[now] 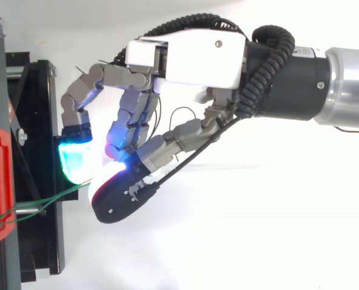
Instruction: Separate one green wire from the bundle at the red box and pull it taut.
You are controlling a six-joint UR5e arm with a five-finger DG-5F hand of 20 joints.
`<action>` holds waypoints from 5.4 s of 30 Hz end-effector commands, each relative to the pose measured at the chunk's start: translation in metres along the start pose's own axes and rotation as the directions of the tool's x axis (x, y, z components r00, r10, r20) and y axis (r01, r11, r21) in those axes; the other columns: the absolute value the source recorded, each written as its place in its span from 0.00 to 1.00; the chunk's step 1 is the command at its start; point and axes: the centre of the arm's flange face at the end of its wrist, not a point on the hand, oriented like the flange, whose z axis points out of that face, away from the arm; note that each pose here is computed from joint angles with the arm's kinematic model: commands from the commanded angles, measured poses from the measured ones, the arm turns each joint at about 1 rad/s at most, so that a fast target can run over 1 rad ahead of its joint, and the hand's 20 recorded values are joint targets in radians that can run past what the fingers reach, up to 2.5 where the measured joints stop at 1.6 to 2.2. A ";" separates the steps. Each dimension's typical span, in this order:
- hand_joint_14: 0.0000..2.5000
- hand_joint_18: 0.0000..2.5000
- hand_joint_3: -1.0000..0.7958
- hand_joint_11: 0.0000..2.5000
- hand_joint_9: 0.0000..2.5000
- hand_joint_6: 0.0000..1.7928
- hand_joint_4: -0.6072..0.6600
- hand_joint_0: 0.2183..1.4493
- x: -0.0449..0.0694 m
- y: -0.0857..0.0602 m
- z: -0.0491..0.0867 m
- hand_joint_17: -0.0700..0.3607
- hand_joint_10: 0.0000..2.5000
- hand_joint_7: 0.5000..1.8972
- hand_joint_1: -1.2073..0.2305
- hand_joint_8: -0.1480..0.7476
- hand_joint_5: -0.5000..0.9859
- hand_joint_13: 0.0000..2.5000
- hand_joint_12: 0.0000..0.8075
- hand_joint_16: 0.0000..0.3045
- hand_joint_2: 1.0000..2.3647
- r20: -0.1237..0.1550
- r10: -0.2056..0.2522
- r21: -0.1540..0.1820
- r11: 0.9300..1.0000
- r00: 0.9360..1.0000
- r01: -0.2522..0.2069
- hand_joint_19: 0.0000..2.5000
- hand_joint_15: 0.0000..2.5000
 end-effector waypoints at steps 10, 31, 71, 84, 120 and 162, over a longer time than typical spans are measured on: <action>0.01 0.37 0.28 0.61 0.53 0.52 0.53 0.37 0.003 -0.005 -0.001 0.42 0.00 0.33 0.24 0.45 0.21 0.53 0.44 0.16 0.00 -0.002 0.005 -0.006 1.000 1.000 -0.005 0.26 0.49; 0.06 0.45 0.28 0.61 0.57 0.51 0.57 0.23 0.008 -0.013 0.003 0.48 0.24 0.29 0.38 0.44 0.21 0.67 0.41 0.20 0.00 0.033 0.020 -0.070 0.997 0.999 -0.018 0.29 0.60; 0.01 0.37 0.28 0.65 0.53 0.52 0.54 0.37 -0.008 0.025 -0.024 0.44 0.00 0.30 0.31 0.44 0.20 0.50 0.46 0.18 0.00 -0.013 0.018 0.038 0.999 1.000 -0.017 0.27 0.48; 0.01 0.37 0.28 0.65 0.55 0.52 0.54 0.35 -0.003 0.023 -0.024 0.44 0.00 0.31 0.39 0.43 0.21 0.50 0.45 0.17 0.00 -0.014 0.013 0.029 1.000 1.000 -0.012 0.28 0.48; 0.15 0.43 0.28 0.58 0.54 0.51 0.56 0.29 0.014 0.004 -0.022 0.46 0.42 0.32 0.42 0.42 0.21 0.63 0.38 0.18 0.00 0.024 0.029 -0.023 0.999 0.999 -0.029 0.32 0.60; 0.01 0.17 0.36 0.35 0.37 0.42 0.55 0.31 0.014 0.017 -0.022 0.43 0.01 0.33 0.30 0.47 0.21 0.25 0.44 0.17 0.01 0.016 0.046 -0.005 0.999 0.999 -0.046 0.18 0.19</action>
